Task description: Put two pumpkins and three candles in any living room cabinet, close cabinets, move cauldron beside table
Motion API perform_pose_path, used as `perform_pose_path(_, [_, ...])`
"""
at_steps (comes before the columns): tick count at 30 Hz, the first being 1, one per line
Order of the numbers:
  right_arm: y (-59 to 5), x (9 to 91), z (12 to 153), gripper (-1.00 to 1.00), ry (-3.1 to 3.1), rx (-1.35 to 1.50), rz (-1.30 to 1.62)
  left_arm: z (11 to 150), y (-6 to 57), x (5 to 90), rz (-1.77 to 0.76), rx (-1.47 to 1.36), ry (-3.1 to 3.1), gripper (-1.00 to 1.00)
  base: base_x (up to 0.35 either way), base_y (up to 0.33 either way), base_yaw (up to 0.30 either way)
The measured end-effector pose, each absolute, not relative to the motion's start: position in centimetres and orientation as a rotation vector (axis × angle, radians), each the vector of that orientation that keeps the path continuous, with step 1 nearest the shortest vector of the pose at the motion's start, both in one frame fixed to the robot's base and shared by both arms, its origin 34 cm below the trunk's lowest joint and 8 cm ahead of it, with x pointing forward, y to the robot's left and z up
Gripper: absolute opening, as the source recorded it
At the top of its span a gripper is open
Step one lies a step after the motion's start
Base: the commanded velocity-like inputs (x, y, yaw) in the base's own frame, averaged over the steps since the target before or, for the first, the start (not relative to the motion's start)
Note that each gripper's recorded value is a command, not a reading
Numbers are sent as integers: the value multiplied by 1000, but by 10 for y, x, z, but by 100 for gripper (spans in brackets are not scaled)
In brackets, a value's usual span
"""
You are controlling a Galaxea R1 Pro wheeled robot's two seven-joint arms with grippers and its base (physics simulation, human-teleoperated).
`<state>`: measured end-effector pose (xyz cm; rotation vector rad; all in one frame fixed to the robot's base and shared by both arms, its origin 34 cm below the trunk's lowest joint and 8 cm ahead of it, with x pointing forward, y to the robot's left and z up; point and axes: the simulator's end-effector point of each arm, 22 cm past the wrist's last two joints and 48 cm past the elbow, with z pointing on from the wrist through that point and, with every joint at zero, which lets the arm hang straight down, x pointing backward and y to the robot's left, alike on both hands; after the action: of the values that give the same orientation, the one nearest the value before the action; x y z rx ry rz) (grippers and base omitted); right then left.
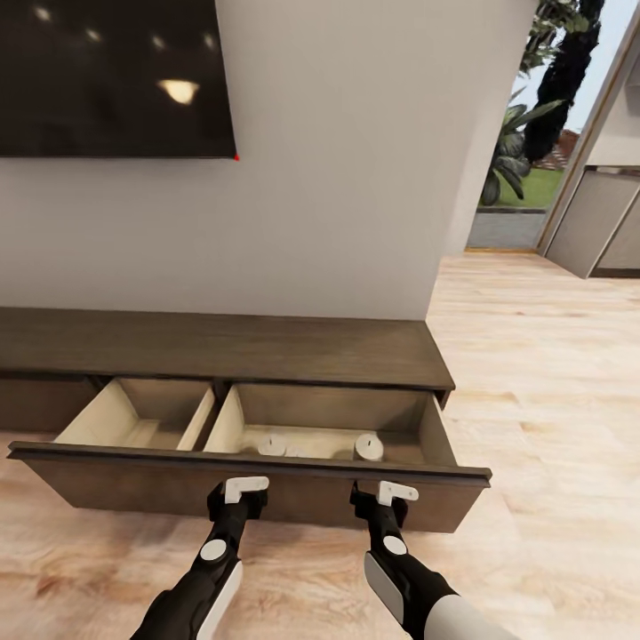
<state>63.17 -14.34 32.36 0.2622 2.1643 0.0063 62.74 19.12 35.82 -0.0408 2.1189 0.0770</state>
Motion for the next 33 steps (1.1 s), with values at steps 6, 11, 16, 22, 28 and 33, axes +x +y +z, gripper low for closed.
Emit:
perform_pose_path(6, [-144,632,324,100,2164,263,5,358,191,627,77,-41,2119,100,284,0,0])
perform_pose_path(11, [-143,632,324,100,2164,262,6,358,191,627,77,-41,2119,100,290,0,0])
perform_pose_path(16, [-143,632,324,100,2163,261,6,358,191,627,77,-41,2119,100,252,0,0])
perform_pose_path(22, [-143,632,324,100,2163,259,6,358,191,627,77,-41,2119,100,168,0,0])
perform_pose_path(28, [-144,632,324,100,2163,262,6,358,191,627,77,-41,2119,100,275,0,0])
perform_pose_path(33, [-143,632,324,100,2163,260,7,358,191,627,77,-40,2119,100,254,0,0])
